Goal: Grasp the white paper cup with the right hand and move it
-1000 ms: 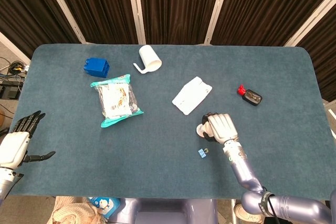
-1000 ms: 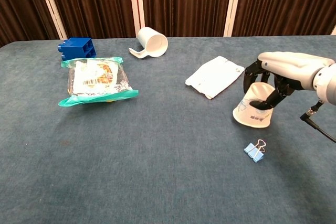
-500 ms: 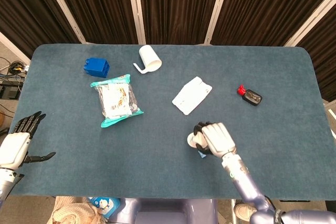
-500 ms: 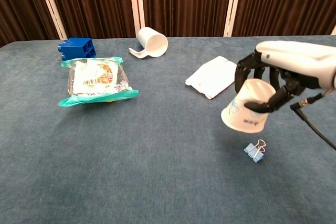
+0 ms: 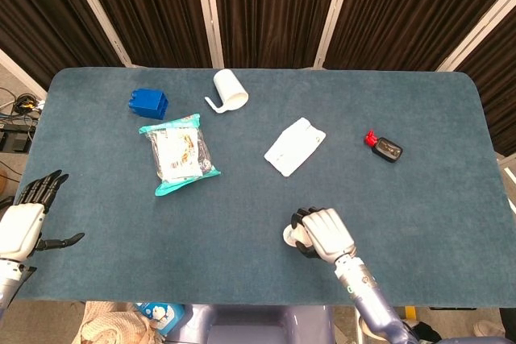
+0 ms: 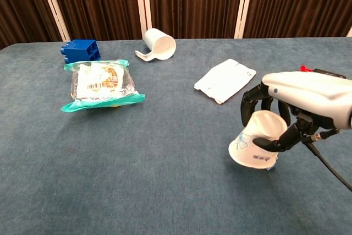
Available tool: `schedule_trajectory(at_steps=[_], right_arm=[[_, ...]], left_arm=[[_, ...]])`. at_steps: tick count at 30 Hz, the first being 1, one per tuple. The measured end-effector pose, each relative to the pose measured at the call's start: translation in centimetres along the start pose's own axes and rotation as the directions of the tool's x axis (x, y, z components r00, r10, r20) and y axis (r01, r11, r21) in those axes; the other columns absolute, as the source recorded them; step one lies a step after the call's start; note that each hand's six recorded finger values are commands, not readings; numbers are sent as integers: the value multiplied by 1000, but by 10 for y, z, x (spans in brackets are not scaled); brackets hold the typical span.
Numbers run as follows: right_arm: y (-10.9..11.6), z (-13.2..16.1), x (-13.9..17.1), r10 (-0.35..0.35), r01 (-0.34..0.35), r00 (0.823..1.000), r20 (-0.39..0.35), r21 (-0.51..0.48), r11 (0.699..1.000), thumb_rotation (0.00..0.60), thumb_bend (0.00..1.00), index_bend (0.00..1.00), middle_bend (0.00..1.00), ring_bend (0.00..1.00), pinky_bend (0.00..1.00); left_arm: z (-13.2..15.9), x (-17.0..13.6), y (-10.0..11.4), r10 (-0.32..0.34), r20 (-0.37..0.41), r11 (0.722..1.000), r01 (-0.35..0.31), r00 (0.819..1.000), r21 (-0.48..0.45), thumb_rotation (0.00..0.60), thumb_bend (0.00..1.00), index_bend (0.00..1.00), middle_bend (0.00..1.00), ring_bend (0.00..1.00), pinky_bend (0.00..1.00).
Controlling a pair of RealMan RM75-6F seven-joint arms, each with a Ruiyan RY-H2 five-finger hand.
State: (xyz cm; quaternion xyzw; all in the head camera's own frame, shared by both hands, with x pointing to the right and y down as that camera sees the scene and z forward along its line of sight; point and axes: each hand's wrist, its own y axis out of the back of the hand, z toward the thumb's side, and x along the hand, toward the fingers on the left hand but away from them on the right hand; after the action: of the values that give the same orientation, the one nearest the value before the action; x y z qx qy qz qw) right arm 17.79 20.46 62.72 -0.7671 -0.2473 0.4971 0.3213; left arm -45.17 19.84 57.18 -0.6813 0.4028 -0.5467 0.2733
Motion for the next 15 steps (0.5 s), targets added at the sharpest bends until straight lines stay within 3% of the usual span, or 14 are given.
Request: schedule_trajectory(at_steps=[15], right_arm=[[-17,-8,-6,19,-20,999,31,28,999,600,403,516,402,434,534]], left_arm=[[2,-2,0,0,9,1000,0,1000,-2,600,0,0,0,0,0]])
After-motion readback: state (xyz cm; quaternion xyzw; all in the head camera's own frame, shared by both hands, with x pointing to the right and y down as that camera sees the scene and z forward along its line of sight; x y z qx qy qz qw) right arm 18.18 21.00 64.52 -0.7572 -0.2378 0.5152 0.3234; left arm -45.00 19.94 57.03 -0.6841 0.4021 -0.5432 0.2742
